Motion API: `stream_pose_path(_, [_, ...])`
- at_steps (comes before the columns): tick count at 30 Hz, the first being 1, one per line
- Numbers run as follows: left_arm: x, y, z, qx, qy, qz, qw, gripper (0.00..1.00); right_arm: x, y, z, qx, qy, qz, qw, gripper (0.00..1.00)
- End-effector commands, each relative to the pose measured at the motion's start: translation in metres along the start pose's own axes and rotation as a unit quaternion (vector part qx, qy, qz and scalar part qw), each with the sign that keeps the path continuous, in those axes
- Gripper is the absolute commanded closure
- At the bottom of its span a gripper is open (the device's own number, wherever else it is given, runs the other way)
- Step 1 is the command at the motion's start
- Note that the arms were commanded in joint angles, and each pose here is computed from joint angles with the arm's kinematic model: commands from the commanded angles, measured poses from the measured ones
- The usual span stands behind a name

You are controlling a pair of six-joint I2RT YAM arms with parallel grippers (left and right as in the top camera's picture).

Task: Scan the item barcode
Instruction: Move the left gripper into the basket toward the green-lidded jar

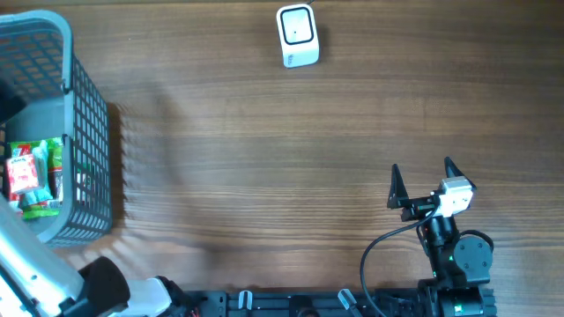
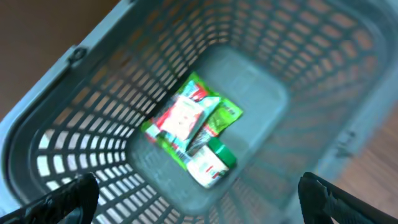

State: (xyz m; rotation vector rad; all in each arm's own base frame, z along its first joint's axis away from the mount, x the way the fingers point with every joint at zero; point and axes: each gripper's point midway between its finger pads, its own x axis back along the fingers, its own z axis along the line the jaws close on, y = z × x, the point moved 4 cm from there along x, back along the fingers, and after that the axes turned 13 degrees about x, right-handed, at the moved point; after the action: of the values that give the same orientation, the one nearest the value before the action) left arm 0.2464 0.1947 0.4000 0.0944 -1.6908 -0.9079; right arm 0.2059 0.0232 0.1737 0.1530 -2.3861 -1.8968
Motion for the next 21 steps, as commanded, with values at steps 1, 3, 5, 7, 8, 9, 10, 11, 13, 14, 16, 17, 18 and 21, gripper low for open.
stream_pose_path(1, [-0.027,-0.005,0.017,0.032,0.013,0.047,0.998,0.0,0.001,0.001,-0.003,-0.005,-0.009,-0.003,1.0,0.0])
stream_pose_path(3, [-0.038,-0.01,0.024,0.04,0.026,0.065,0.997,0.0,0.001,0.001,-0.003,-0.005,-0.009,-0.003,1.0,0.0])
stream_pose_path(5, [-0.048,-0.015,0.027,0.047,0.024,0.083,0.995,0.0,0.001,0.001,-0.003,-0.005,-0.009,-0.003,1.0,0.0])
stream_pose_path(7, [-0.058,-0.021,0.027,0.051,0.018,0.101,0.993,0.0,0.001,0.001,-0.003,-0.005,-0.009,-0.003,1.0,0.0])
stream_pose_path(8, [-0.061,-0.023,0.028,0.052,0.019,0.106,0.993,0.0,0.001,0.001,-0.003,-0.005,-0.009,-0.003,1.0,0.0])
stream_pose_path(9, [-0.066,-0.026,0.029,0.051,0.021,0.114,0.992,0.0,0.001,0.001,-0.003,-0.005,-0.009,-0.003,1.0,0.0])
stream_pose_path(10, [-0.069,-0.028,0.028,0.051,0.022,0.117,0.992,0.0,0.001,0.001,-0.003,-0.005,-0.009,-0.003,1.0,0.0])
stream_pose_path(11, [-0.073,-0.03,0.027,0.05,0.019,0.121,0.991,0.0,0.001,0.001,-0.003,-0.005,-0.009,-0.003,1.0,0.0])
stream_pose_path(13, [-0.083,-0.034,0.023,0.046,0.009,0.129,0.991,0.0,0.001,0.001,-0.003,-0.005,-0.009,-0.003,1.0,0.0])
stream_pose_path(14, [-0.088,-0.035,0.023,0.045,0.01,0.131,0.99,0.0,0.001,0.001,-0.003,-0.005,-0.009,-0.003,1.0,0.0])
stream_pose_path(16, [-0.1,-0.039,0.022,0.029,0.008,0.133,0.991,0.0,0.001,0.001,-0.003,-0.005,-0.009,-0.003,1.0,0.0])
stream_pose_path(17, [-0.107,-0.041,0.021,0.018,0.007,0.135,0.991,0.0,0.001,0.001,-0.003,-0.005,-0.009,-0.003,1.0,0.0])
stream_pose_path(18, [-0.114,-0.042,0.02,0.014,0.006,0.134,0.991,0.0,0.001,0.001,-0.003,-0.005,-0.009,-0.003,1.0,0.01])
stream_pose_path(21, [-0.132,-0.052,0.017,-0.006,-0.003,0.153,0.988,0.0,0.001,0.001,-0.003,-0.005,-0.009,-0.003,1.0,0.0])
